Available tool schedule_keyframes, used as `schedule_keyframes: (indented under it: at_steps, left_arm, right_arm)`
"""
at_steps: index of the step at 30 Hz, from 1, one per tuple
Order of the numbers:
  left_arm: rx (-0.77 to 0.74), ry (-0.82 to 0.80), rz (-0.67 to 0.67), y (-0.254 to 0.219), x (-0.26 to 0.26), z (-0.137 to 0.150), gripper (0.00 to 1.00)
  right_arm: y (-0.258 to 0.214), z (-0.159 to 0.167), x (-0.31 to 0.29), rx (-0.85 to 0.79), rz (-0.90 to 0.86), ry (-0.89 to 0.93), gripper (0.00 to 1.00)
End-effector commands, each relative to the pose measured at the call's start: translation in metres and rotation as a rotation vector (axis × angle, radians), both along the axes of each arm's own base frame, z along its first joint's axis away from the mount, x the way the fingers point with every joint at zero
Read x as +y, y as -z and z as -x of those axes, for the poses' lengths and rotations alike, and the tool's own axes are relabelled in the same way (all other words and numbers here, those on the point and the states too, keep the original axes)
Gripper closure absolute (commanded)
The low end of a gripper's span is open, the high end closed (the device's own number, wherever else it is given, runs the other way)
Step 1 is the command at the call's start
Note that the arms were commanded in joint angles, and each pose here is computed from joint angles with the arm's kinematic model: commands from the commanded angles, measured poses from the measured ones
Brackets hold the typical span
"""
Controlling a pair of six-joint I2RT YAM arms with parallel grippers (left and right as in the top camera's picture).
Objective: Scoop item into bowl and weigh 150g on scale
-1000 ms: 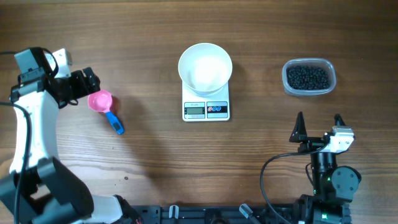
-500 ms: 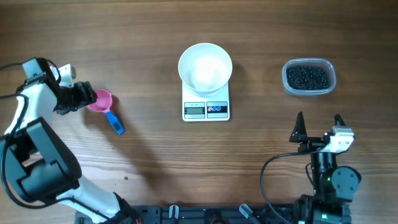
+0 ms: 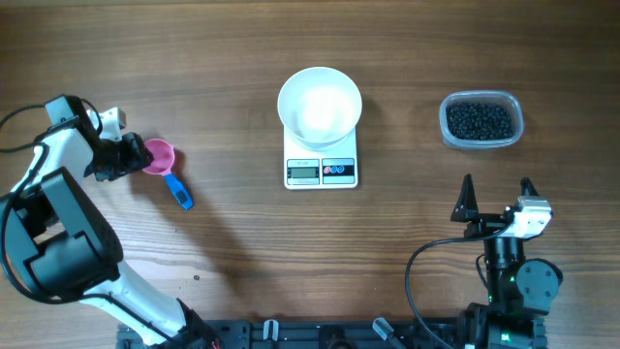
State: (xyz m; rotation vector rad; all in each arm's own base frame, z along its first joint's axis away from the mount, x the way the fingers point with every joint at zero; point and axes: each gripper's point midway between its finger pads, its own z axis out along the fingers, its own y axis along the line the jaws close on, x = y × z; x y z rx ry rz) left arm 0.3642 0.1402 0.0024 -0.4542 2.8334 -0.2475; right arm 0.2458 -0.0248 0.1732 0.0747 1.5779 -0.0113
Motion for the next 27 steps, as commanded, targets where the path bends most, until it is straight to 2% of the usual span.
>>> schedule_keyframes:
  at_steps: [1, 4, 7, 11, 16, 22, 27]
  left_arm:
    - [-0.006, 0.007, 0.028, 0.005, -0.005, -0.005, 0.65]
    - [-0.018, -0.015, 0.036, 0.004, -0.005, -0.009, 0.76]
    - [-0.026, -0.075, 0.050, 0.003, -0.003, -0.013, 0.96]
    - [-0.033, -0.171, 0.088, -0.002, -0.003, -0.017, 0.96]
    - [-0.098, -0.333, 0.233, -0.035, -0.014, -0.035, 0.96]
    - [-0.246, -0.431, 0.453, -0.116, -0.039, -0.051, 0.96]
    - [-0.360, -0.393, 0.537, -0.180, -0.067, -0.051, 0.96]
  right_arm:
    - [-0.003, 0.000, -0.001, -0.012, 0.015, 0.008, 0.00]
    - [-0.003, 0.000, -0.001, -0.012, 0.015, 0.008, 0.00]
    - [-0.003, 0.000, -0.001, -0.012, 0.015, 0.008, 0.00]
    - [-0.003, 0.000, -0.001, -0.012, 0.015, 0.008, 0.00]
    - [-0.003, 0.000, -0.001, -0.012, 0.015, 0.008, 0.00]
    - [-0.003, 0.000, -0.001, -0.012, 0.015, 0.008, 0.00]
    - [-0.003, 0.000, -0.001, -0.012, 0.015, 0.008, 0.00]
